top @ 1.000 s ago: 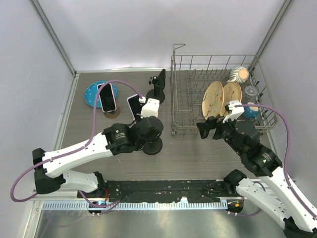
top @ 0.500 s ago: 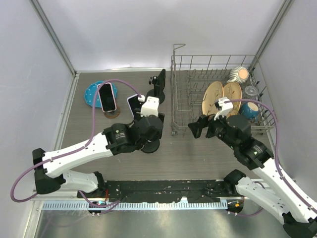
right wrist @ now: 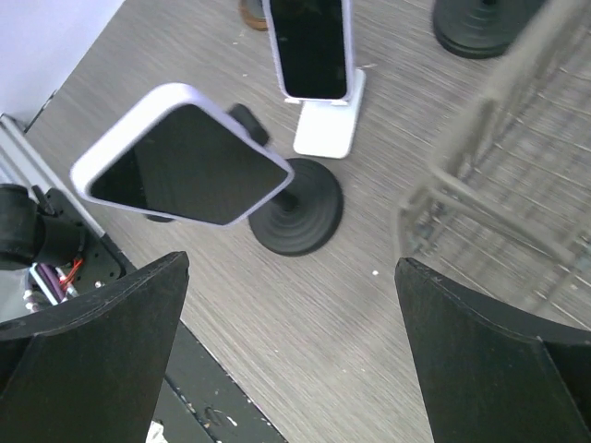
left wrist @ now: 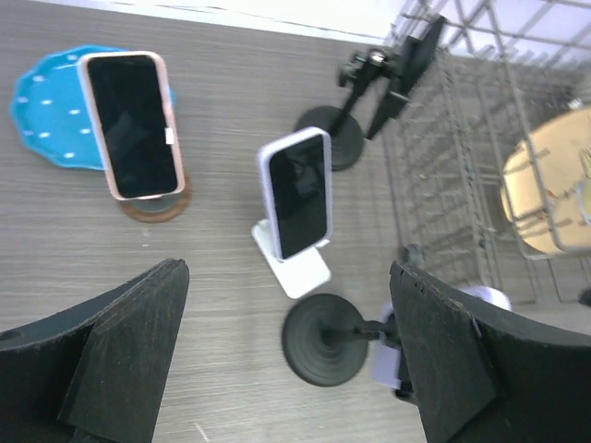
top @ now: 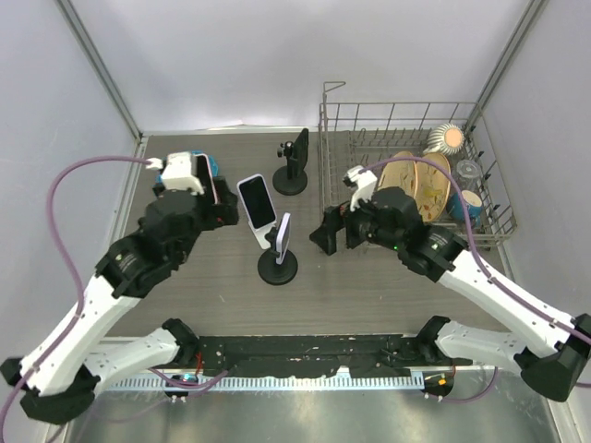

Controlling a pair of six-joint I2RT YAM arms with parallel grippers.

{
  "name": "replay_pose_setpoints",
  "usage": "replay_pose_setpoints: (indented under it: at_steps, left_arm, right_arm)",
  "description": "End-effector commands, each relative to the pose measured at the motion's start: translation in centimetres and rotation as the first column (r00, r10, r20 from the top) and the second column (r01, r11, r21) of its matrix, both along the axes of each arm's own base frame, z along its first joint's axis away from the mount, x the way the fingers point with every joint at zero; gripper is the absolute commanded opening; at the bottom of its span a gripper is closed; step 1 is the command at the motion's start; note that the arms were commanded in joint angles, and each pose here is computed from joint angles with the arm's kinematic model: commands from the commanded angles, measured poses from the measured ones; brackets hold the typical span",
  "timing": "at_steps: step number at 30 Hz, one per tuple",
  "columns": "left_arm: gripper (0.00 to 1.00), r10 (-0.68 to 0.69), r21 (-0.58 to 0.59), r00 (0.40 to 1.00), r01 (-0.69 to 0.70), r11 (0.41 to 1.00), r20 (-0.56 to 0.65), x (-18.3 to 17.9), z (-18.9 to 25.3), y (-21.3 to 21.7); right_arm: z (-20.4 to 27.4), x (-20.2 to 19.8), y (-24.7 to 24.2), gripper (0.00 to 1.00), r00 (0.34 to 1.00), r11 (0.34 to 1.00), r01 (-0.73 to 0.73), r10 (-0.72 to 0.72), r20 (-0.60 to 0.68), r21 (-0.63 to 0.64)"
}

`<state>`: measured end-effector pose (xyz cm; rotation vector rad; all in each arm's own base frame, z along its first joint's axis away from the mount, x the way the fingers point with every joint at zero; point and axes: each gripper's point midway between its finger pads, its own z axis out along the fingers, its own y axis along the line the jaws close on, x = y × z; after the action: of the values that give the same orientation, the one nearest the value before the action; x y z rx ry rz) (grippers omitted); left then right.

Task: Remove the phone from the phone stand

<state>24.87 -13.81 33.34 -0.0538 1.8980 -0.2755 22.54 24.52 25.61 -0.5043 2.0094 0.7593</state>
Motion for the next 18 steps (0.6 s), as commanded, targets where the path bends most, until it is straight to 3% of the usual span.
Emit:
replay_pose_setpoints:
  at_steps: [1, 4, 11, 18]
  left_arm:
    - [0.95, 0.025, 0.016, 1.0, -0.024, 1.0, -0.019, 0.6, -1.5, 3.5]
    - [0.96, 0.015, -0.01, 1.0, -0.015, 1.0, -0.02, 0.6, -2.9, 4.9]
    - [0.98, -0.079, -0.048, 0.997, 0.079, 0.996, -0.004, 0.3, -6.5, 3.5]
    - [1.0, -0.131, -0.004, 0.991, 0.131, 0.991, 0.005, -0.3, -7.0, 3.3]
  right_arm:
    - [3.8, 0.6, 2.4, 1.0, 0.995, 1.0, 0.006, -0.006, 0.104, 0.002]
    - [4.6, 0.4, 3.0, 1.0, 0.994, 0.999, 0.04, -0.039, 0.102, -0.003]
    - [6.4, -2.2, 5.6, 1.0, 0.996, 0.995, 0.046, -0.052, 0.075, 0.086]
    - [6.2, -2.3, 7.4, 1.0, 0.942, 0.956, 0.29, -0.294, 0.159, 0.049]
